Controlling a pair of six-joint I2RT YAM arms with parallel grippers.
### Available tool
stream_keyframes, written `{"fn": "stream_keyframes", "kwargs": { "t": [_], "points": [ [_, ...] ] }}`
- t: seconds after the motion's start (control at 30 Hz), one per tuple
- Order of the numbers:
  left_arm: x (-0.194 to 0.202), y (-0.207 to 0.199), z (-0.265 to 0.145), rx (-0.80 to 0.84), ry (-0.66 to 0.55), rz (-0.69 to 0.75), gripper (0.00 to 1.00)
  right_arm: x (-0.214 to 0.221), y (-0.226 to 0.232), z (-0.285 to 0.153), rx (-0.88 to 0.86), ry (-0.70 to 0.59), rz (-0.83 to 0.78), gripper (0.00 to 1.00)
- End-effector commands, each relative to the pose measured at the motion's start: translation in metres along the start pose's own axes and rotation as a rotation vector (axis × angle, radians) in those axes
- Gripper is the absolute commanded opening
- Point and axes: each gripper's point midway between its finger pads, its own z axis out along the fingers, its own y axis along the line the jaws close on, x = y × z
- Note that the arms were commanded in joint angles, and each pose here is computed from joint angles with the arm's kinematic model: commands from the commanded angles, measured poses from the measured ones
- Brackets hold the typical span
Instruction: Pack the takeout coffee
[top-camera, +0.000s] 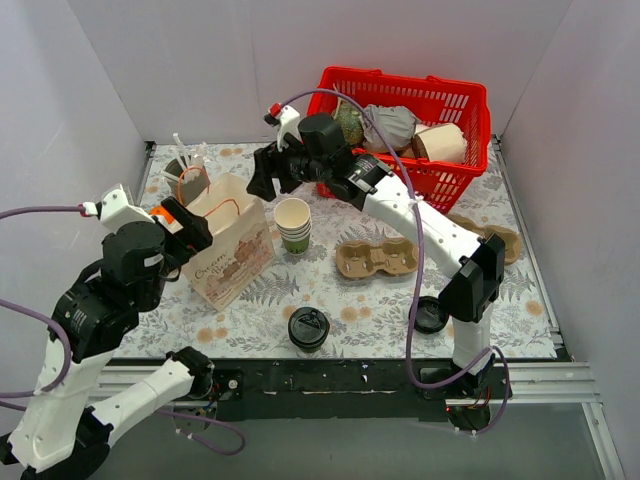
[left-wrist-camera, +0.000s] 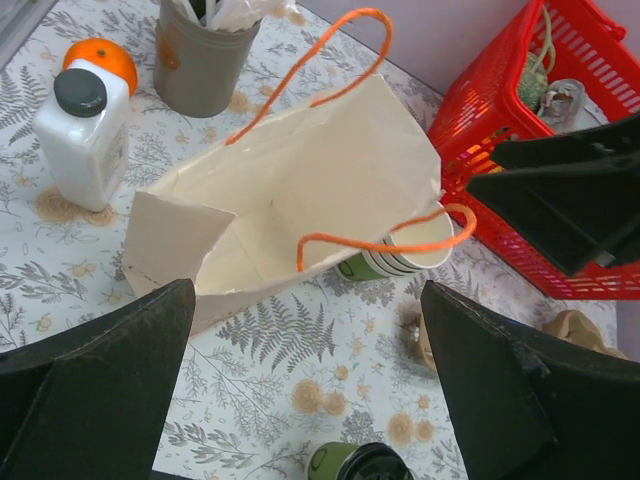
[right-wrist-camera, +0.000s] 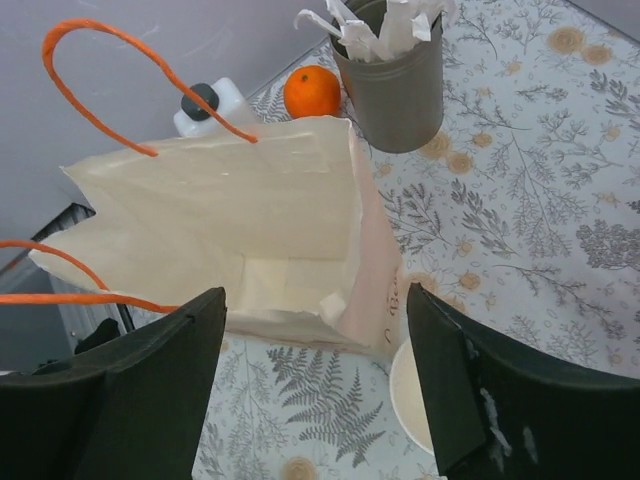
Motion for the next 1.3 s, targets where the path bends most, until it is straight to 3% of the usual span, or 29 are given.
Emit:
{"fn": "stream_keyframes", "kwargs": {
  "t": [0.0, 0.07, 0.13, 0.27, 0.43, 0.6, 0.77, 0.9, 1.0, 1.27],
  "points": [
    [-0.006, 0.012, 0.011, -0.121, -0.045, 0.016, 0.98, -0.015, -0.006, -0.043, 0.022, -0.027, -0.046, 0.83],
    [-0.010, 0.014, 0.012, -0.149, -0.052, 0.013, 0.98, -0.024, -0.019, -0.071, 0.065, -0.083, -0.027, 0.88],
    [-0.020, 0.014, 0.012, -0.159, -0.096, -0.004, 0.98, -0.007, -0.042, -0.094, 0.147, -0.097, -0.005, 0.90],
    [-0.037, -0.025, 0.009, 0.008, -0.106, -0.001, 0.98, 0.042, -0.079, -0.129, 0.323, -0.058, 0.015, 0.94],
    [-0.020, -0.067, 0.030, 0.121, 0.002, 0.203, 0.98, 0.109, -0.116, -0.169, 0.491, 0.053, 0.081, 0.94],
    [-0.037, -0.081, 0.044, 0.102, -0.039, 0.310, 0.98, 0.170, -0.138, -0.177, 0.559, 0.172, 0.175, 0.93],
    [-0.050, -0.086, 0.047, 0.106, -0.057, 0.433, 0.98, 0.202, -0.156, -0.175, 0.627, 0.267, 0.182, 0.93],
    [-0.039, -0.076, 0.065, 0.096, -0.015, 0.498, 0.98, 0.217, -0.168, -0.169, 0.652, 0.301, 0.174, 0.93],
    [-0.036, -0.052, 0.089, 0.054, 0.010, 0.489, 0.98, 0.228, -0.170, -0.161, 0.631, 0.335, 0.183, 0.92],
    [-0.046, -0.038, 0.133, 0.090, 0.053, 0.403, 0.98, 0.252, -0.177, -0.162, 0.652, 0.380, 0.191, 0.91]
  ]
}}
